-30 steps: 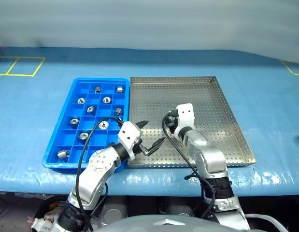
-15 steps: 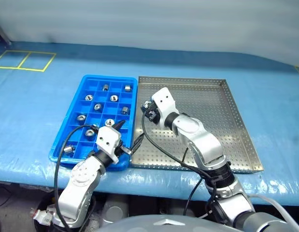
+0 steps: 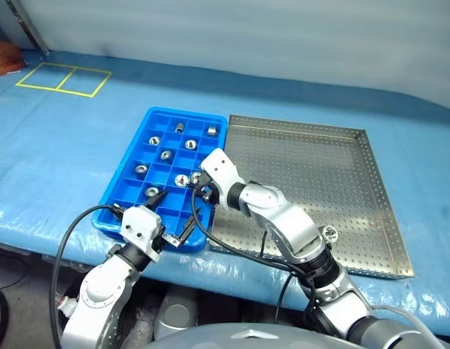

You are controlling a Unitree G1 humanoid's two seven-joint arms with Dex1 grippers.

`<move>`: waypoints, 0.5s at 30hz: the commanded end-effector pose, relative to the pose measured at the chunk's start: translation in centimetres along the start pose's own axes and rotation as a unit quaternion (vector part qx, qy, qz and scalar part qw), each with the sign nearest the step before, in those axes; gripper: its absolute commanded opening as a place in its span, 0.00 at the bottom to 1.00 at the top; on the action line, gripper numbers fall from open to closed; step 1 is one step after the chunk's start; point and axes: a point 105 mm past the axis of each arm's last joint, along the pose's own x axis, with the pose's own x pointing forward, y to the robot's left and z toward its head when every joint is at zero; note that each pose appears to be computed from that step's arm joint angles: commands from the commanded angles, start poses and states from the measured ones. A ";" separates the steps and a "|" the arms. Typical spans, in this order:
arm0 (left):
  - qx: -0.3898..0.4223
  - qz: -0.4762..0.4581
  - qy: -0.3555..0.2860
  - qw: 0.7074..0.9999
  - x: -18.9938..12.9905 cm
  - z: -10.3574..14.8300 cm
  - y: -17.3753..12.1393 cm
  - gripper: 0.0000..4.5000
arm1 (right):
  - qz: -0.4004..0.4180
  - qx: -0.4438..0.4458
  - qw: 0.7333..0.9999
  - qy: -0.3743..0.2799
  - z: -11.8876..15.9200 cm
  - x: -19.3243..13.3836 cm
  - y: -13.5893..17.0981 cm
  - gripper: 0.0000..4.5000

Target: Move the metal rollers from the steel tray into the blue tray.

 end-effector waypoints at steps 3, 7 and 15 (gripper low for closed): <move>0.017 -0.007 -0.033 0.999 0.0 1.8 -0.4 1.00 | 0.002 0.014 1.000 -0.001 -0.2 -0.5 0.2 0.40; 0.014 -0.015 -0.033 0.999 0.1 1.8 -0.7 1.00 | -0.001 0.022 1.000 0.007 -0.9 -1.0 0.2 0.40; 0.013 -0.046 -0.034 0.998 0.9 1.6 -1.2 1.00 | -0.042 0.033 0.999 0.005 -1.1 -3.3 -0.9 1.00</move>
